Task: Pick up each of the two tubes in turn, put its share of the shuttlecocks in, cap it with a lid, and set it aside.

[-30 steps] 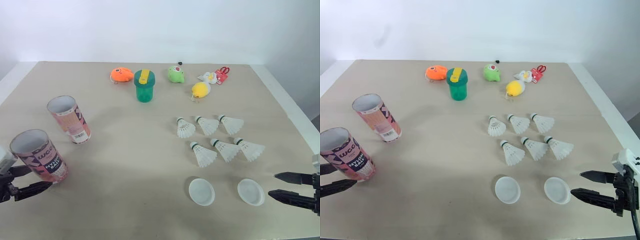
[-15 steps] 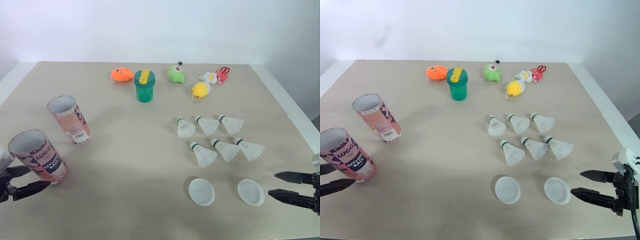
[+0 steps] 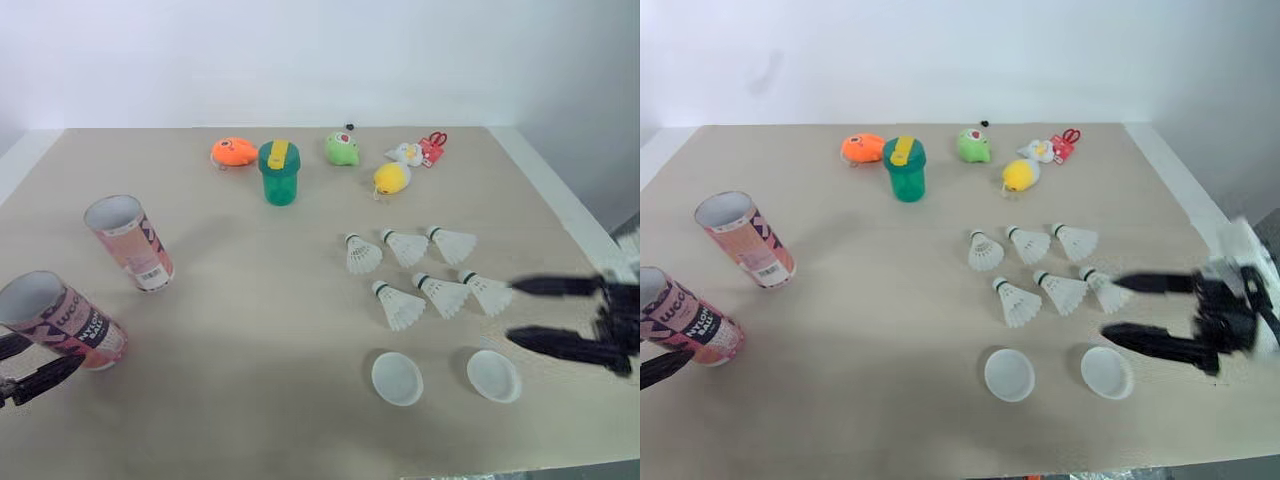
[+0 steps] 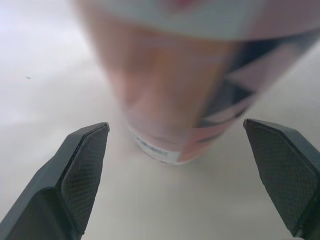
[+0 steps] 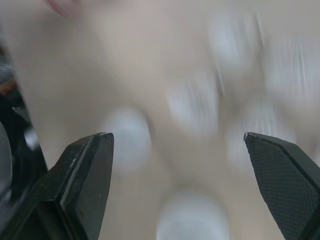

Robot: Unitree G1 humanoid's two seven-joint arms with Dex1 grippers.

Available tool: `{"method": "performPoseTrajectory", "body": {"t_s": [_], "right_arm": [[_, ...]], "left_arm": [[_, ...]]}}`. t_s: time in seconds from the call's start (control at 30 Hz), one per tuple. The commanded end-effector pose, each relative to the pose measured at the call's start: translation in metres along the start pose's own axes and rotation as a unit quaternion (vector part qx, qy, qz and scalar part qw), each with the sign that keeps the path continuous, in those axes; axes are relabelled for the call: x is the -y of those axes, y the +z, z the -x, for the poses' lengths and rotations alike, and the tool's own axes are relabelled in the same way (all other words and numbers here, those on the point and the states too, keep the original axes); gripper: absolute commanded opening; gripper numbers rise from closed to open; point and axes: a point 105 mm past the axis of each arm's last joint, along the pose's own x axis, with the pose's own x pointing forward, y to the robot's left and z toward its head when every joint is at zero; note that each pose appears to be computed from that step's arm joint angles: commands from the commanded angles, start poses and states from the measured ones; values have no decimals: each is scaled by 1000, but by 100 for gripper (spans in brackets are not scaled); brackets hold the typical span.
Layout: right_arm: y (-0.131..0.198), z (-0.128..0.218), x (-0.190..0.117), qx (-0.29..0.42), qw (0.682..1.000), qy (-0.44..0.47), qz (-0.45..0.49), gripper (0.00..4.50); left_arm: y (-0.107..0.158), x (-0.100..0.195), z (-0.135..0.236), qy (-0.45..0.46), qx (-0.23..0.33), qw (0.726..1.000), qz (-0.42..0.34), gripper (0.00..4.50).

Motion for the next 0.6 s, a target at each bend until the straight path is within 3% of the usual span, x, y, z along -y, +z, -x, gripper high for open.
{"method": "performPoseTrajectory", "body": {"t_s": [0.03,0.17,0.3,0.6], "right_arm": [[23,-45,-14,48,995,81,38,446],[35,-71,-16,86,987,123,61,446],[39,-95,-20,104,979,156,84,446],[49,-126,-20,152,965,194,94,446]], "left_arm": [[2,13,-8,-2,33,999,-33,450],[4,21,-16,16,82,996,-40,450],[-11,35,-22,20,90,995,-30,450],[-30,25,-25,86,125,988,3,450]]}}
